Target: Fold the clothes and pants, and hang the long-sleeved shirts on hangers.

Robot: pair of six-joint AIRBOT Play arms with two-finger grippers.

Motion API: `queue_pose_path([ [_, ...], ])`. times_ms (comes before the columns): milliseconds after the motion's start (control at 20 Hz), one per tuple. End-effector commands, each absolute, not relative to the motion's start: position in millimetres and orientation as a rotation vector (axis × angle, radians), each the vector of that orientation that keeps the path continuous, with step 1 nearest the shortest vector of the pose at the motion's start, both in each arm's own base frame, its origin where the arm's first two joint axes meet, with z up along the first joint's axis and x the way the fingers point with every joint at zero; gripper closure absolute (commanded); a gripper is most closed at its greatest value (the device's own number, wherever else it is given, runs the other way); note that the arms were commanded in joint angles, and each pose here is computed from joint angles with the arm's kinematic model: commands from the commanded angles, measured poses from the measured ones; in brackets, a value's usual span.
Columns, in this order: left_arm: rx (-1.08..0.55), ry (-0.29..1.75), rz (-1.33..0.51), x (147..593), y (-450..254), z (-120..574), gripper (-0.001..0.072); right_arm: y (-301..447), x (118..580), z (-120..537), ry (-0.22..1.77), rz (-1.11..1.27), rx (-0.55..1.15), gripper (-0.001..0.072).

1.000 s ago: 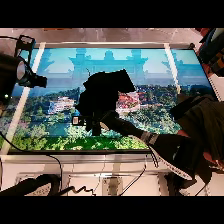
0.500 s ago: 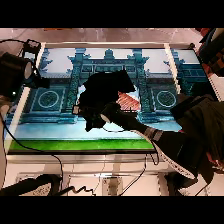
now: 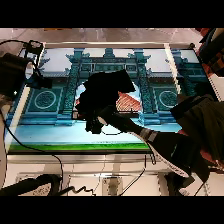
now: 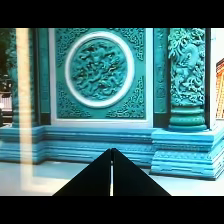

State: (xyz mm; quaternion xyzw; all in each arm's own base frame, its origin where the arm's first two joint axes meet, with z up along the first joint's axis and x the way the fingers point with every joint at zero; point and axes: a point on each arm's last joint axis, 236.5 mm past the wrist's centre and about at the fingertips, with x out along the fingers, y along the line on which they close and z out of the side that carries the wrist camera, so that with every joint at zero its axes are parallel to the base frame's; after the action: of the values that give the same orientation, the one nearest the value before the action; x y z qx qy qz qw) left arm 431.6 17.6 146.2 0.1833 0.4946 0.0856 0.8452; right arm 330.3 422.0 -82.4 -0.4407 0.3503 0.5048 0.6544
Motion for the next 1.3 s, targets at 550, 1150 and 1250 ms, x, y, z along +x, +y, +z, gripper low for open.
queue_pose_path([
  [550,0.384,1.058,0.181,429,18,144,0.0690,420,363,-68,0.667,1.035,-1.098,0.0692],
  [1150,0.235,1.058,0.025,431,-27,133,0.0695,292,437,62,0.873,0.564,-0.304,0.0698],
  [1250,0.130,1.110,-0.085,420,-60,114,0.0695,264,446,69,0.917,0.527,-0.157,0.0698],
])
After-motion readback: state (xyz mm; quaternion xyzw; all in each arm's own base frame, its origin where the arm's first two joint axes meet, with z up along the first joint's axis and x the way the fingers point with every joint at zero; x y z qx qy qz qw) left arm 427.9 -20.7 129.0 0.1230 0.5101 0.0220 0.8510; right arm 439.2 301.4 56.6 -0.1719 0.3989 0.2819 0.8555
